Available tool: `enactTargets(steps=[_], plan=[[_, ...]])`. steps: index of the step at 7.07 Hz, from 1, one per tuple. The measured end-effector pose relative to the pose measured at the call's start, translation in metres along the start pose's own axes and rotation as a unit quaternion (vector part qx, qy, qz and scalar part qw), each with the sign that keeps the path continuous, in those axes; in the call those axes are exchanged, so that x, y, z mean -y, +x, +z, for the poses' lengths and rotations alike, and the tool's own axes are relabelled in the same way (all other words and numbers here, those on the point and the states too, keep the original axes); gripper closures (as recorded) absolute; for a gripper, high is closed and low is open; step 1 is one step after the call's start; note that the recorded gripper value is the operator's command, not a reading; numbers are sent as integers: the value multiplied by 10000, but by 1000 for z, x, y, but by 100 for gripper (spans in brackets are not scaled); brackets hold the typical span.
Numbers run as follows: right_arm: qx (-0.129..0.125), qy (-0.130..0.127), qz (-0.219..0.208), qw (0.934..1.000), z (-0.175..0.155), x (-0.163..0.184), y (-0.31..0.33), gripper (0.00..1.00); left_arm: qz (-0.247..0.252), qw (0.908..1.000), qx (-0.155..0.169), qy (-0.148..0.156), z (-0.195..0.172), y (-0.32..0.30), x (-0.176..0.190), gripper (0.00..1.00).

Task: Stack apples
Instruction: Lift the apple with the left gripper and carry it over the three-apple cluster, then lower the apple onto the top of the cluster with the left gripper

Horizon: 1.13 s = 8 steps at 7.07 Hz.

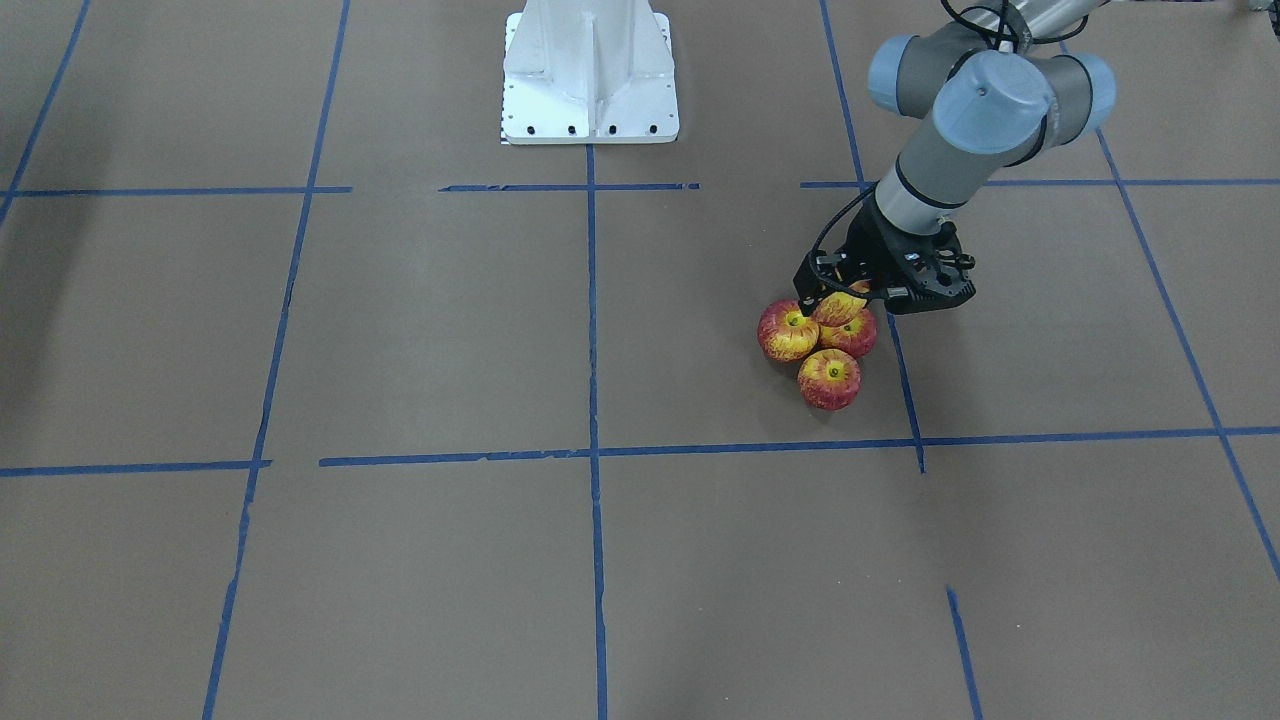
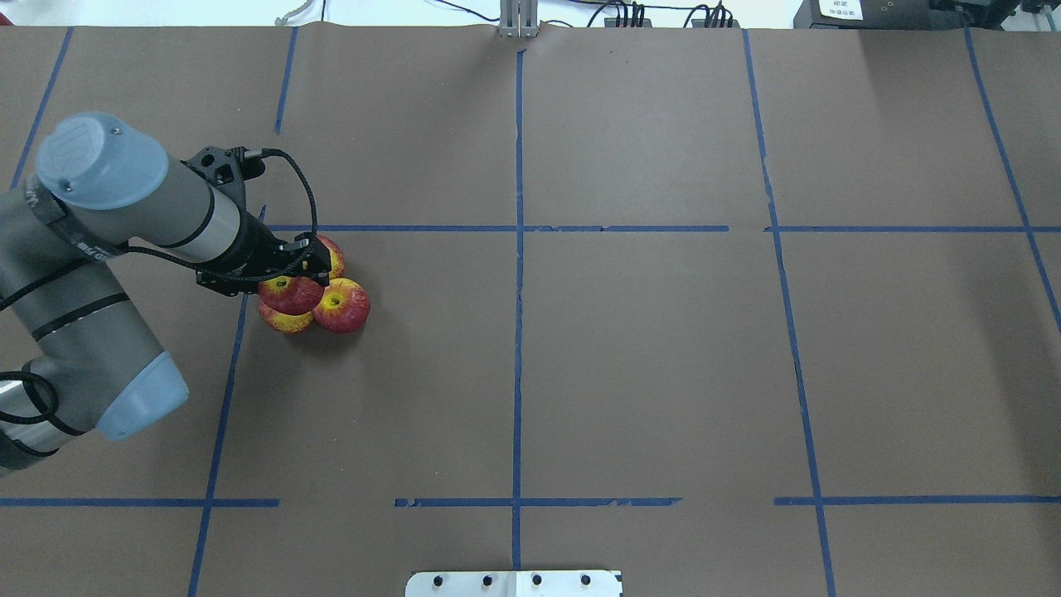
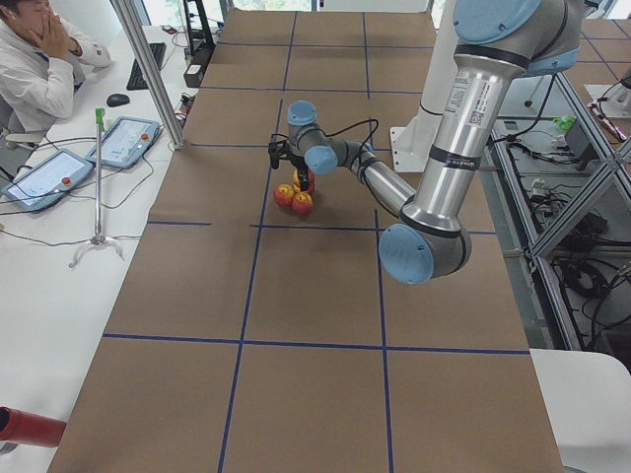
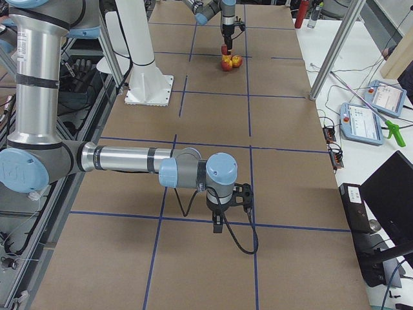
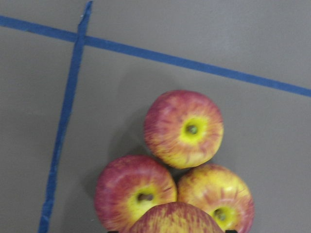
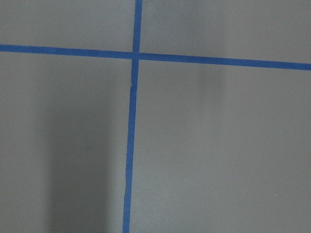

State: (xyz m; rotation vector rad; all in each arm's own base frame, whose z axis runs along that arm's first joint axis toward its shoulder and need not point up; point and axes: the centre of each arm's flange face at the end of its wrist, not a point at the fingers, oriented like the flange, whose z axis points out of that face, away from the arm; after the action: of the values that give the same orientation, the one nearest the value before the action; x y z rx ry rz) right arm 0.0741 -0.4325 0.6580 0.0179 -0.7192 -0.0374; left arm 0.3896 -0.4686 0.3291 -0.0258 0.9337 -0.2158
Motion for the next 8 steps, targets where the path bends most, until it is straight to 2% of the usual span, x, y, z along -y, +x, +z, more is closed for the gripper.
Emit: enactTargets(steps=[3, 8], plan=[[0, 0, 1, 10000, 0, 0, 0, 0, -84, 9992, 320, 215, 12, 5, 10, 100], [0, 0, -1, 10000, 0, 0, 0, 0, -55, 9991, 361, 210, 19, 5, 9, 100]])
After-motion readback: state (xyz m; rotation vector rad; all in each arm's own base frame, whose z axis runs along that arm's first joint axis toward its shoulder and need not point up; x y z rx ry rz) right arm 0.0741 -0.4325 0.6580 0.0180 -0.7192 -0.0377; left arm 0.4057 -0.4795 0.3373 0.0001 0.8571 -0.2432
